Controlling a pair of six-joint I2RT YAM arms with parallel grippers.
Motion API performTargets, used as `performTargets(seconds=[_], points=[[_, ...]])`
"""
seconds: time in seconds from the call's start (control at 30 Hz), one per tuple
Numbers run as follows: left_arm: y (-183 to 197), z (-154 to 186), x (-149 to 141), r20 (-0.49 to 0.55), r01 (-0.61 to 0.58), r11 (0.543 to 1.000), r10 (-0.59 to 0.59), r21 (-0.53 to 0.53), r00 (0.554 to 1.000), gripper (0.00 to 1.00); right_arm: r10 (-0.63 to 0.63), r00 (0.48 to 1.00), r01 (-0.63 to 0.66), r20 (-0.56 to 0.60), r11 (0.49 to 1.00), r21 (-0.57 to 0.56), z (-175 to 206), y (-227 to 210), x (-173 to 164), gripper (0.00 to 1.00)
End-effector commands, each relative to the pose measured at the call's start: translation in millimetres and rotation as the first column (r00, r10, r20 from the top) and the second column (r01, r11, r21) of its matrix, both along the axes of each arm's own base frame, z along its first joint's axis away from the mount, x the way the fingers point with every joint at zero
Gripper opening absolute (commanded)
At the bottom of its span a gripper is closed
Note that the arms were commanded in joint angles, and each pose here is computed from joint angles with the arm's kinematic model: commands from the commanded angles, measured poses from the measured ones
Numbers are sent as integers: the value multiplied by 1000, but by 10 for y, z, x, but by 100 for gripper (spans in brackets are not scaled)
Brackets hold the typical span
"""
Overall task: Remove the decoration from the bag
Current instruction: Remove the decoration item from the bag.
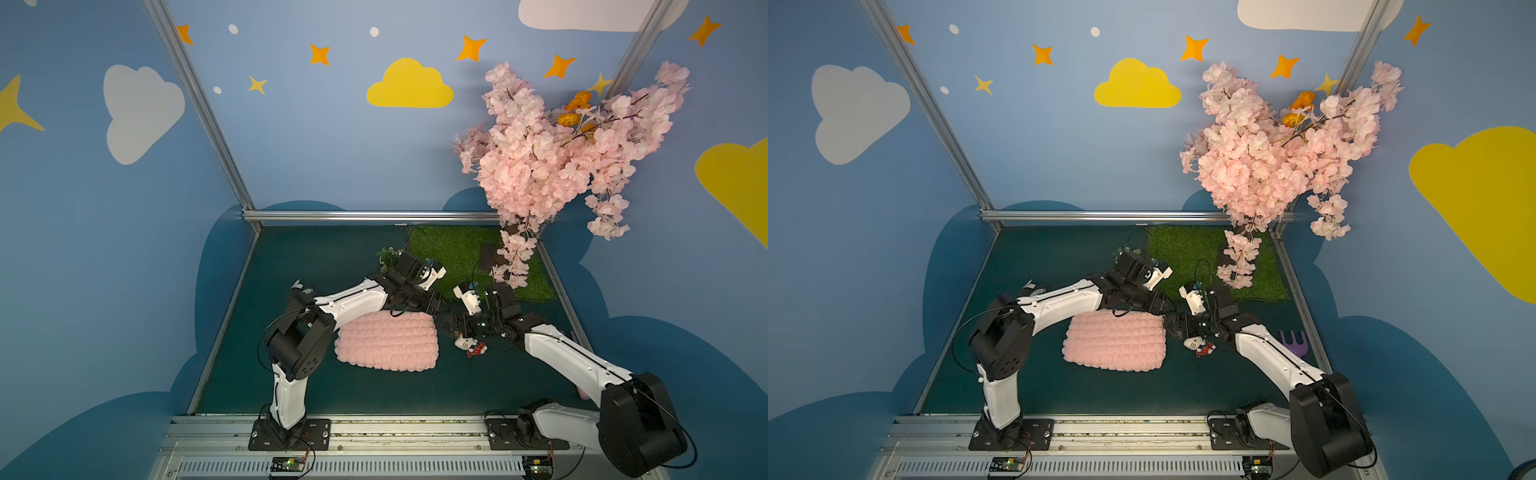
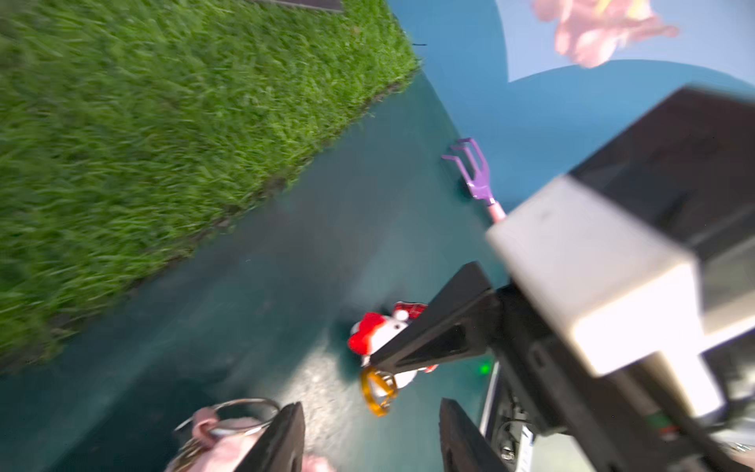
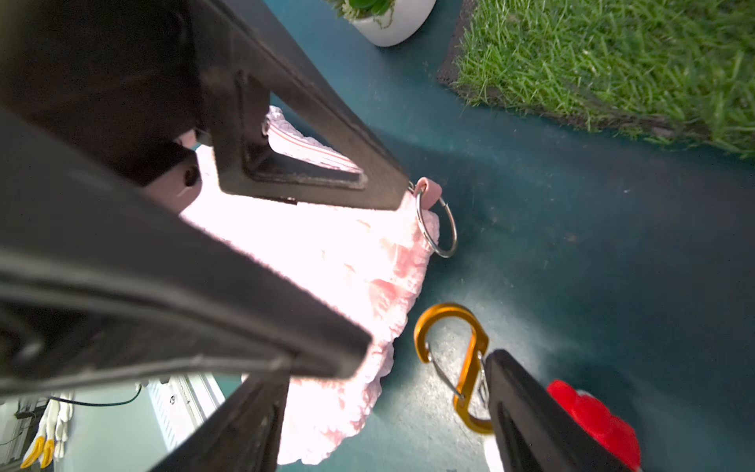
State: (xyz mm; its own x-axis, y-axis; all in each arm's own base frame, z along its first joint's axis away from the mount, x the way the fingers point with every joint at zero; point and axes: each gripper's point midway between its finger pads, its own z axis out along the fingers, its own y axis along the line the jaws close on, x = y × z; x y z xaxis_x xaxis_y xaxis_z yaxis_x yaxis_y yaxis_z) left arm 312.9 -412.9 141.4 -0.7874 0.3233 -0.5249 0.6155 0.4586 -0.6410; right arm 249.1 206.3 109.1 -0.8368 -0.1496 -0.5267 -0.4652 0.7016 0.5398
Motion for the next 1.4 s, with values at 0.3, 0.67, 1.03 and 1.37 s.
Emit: performTargets(seconds=[0.3, 0.67, 1.03, 1.37], points=[[-64, -342, -174, -144, 88, 995, -81, 47, 986, 46, -14, 996, 8, 92, 997, 72, 247, 82, 73, 80], [-70, -513, -164, -152, 120, 987, -103, 107, 983, 33, -22, 995, 15, 95, 997, 76, 302, 83, 67, 80], [-198, -483, -310, -126, 211, 975, -201, 68, 971, 29, -113, 987, 99, 118, 988, 119, 366, 18, 217, 81], [-120, -521, -263, -117, 209, 974, -197, 94, 973, 28, -167, 980, 147, 105, 973, 179, 452, -60, 233, 81]])
